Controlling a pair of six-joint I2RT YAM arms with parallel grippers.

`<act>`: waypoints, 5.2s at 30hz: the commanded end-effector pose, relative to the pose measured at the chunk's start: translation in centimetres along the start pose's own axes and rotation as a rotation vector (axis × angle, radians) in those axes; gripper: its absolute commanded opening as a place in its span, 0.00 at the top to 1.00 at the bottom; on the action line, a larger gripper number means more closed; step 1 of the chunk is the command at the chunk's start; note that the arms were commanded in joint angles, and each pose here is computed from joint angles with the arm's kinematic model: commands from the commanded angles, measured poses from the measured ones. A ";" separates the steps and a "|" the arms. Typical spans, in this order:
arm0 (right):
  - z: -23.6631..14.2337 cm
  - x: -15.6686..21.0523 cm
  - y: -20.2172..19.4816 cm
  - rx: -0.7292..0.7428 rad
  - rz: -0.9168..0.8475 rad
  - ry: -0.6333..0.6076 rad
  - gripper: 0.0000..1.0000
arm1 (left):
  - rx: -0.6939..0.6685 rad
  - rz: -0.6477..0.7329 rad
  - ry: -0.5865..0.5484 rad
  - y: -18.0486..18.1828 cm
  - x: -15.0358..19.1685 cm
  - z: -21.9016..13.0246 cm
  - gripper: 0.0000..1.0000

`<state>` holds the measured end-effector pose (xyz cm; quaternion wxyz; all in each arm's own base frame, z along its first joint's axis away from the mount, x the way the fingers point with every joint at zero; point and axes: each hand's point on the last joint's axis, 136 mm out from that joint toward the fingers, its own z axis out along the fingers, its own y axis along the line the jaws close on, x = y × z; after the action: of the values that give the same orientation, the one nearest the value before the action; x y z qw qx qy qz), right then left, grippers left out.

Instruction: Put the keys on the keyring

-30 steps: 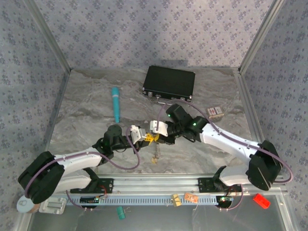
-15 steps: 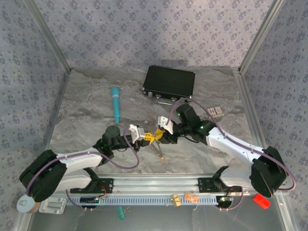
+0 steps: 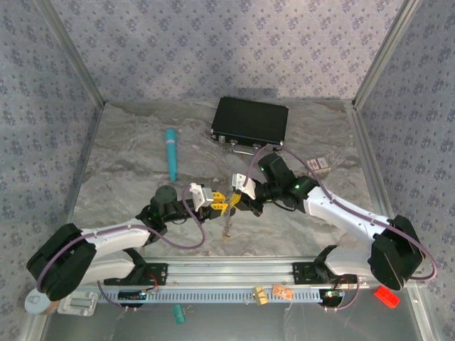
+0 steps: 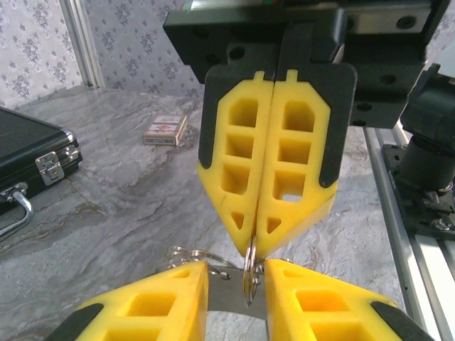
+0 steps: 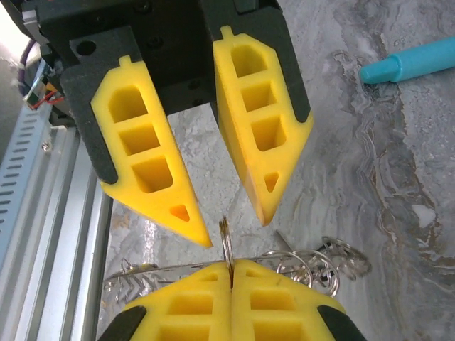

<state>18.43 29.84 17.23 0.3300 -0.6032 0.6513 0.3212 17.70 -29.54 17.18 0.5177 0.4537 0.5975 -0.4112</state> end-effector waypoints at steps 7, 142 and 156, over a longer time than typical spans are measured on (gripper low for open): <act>0.2 -0.2 0.2 0.028 -0.110 0.134 1.00 | -0.001 0.030 0.037 -0.2 0.1 -0.3 0.77; 3.3 2.2 1.0 0.008 0.035 -0.044 0.56 | 0.060 0.035 -0.084 -1.3 -2.4 -0.7 1.00; 3.0 2.7 1.1 -0.034 0.076 -0.056 0.77 | 0.027 0.044 -0.086 -1.0 -2.3 -1.2 1.00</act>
<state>17.97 31.09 13.11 0.3350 -0.5775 0.6603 0.3439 16.59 -29.13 18.18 0.5213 0.4601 0.5797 -0.4248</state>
